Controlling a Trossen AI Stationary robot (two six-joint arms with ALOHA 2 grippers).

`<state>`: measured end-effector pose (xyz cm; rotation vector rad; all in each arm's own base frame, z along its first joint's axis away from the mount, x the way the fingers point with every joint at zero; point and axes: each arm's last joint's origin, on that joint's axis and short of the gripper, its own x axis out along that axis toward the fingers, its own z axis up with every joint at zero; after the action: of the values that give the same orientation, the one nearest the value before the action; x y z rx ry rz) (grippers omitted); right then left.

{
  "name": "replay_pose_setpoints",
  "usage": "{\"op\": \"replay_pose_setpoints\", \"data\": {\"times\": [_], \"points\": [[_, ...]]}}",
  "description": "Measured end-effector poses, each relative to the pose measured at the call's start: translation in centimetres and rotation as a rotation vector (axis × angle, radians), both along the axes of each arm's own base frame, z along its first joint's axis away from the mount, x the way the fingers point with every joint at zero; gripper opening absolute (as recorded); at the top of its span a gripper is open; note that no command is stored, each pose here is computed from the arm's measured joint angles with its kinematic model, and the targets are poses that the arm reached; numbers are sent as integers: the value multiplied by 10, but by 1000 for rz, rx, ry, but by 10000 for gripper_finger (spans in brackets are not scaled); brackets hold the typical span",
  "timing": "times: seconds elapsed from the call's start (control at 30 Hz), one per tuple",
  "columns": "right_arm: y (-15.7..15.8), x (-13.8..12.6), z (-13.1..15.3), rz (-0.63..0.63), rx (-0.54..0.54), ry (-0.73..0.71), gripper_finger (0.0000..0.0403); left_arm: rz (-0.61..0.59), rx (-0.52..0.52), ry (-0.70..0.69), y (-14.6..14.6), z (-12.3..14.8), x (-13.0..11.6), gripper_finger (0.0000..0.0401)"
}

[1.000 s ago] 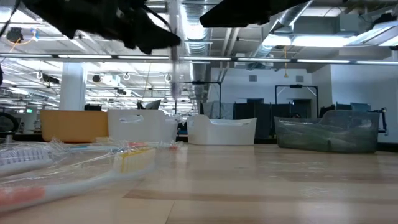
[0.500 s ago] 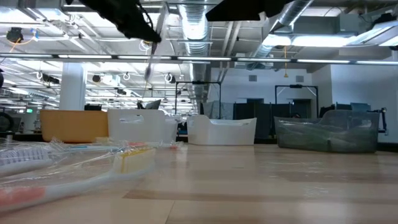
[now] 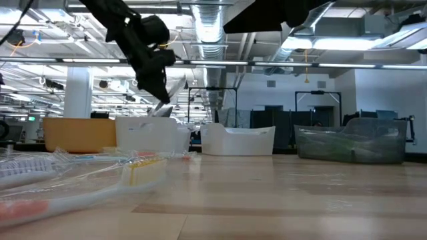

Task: Pick & Place Toothbrushes
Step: Put the purple toothbrush into the left white bin

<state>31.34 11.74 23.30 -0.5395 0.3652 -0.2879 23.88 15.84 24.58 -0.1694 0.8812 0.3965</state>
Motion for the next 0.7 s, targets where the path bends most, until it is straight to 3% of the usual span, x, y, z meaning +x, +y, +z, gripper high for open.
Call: {"op": "replay_pose_setpoints", "data": {"times": [0.7], "points": [[-1, 0, -2, -8, 24, 9, 260, 40, -127, 148, 14, -29, 11, 23]]}}
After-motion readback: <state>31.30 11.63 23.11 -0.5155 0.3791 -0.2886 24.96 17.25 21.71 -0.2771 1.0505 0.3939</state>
